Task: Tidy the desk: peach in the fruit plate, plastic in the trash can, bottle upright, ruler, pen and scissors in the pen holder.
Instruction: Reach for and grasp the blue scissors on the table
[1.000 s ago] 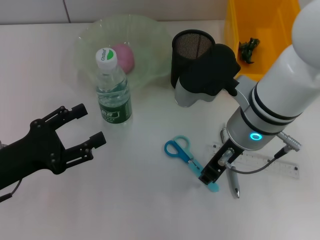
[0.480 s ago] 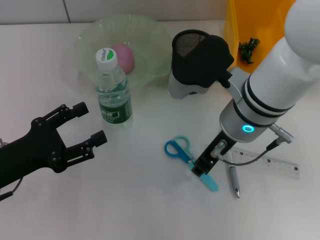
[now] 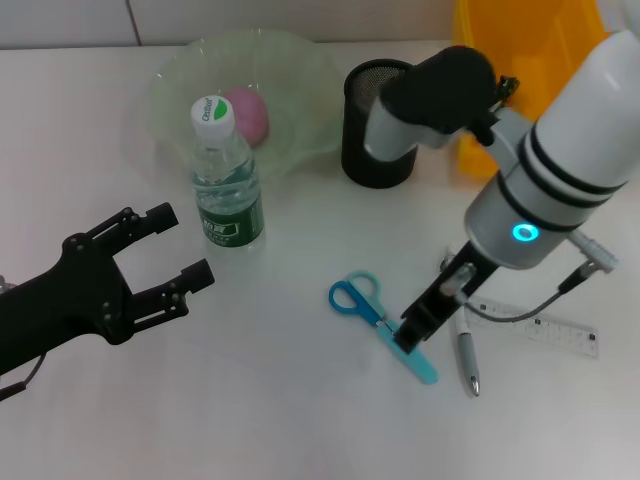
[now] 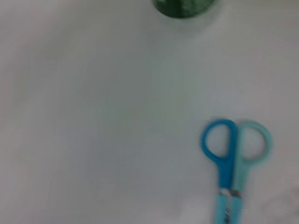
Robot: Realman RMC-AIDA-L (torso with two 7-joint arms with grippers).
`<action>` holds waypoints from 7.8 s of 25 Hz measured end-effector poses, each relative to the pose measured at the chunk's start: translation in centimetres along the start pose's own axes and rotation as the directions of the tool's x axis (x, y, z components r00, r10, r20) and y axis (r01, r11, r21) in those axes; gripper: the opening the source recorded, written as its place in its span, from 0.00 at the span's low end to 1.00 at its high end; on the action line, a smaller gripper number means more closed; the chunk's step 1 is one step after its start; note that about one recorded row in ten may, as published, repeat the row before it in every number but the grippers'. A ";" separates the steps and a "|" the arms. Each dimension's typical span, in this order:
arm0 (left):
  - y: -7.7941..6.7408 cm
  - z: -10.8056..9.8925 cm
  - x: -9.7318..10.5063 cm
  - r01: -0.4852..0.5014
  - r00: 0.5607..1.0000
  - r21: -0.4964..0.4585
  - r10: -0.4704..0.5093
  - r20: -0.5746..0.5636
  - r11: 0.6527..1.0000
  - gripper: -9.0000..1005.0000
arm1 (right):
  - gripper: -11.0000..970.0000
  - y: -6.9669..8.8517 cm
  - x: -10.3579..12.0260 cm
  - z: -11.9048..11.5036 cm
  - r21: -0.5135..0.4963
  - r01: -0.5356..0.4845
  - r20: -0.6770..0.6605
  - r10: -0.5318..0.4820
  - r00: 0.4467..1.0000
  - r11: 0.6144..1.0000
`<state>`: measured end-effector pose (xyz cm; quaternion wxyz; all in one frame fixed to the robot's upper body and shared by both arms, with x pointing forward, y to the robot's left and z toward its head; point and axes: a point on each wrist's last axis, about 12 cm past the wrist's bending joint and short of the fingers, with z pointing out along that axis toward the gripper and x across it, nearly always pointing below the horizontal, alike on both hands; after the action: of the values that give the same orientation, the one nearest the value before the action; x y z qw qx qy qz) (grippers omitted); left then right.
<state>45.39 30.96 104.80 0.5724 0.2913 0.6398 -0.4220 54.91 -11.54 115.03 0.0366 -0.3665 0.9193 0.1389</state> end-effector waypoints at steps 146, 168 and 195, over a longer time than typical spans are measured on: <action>-0.1 0.4 0.3 -0.017 0.999 -0.059 0.020 0.047 0.998 0.86 | 0.36 0.8 0.1 3.0 0.068 0.089 -0.003 -0.089 0.996 0.994; -0.3 0.1 0.5 -0.025 0.999 -0.067 0.028 0.043 0.997 0.86 | 0.36 1.4 -0.8 3.1 0.102 0.145 -0.045 -0.141 0.989 0.984; -0.3 0.0 0.6 -0.024 0.999 -0.069 0.027 0.042 0.997 0.86 | 0.20 1.8 -0.8 3.5 0.111 0.178 -0.065 -0.172 0.983 0.978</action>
<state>44.99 30.77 104.33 0.6010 0.2706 0.6377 -0.3986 54.13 -8.73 112.27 0.0444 -0.4469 0.8906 0.0711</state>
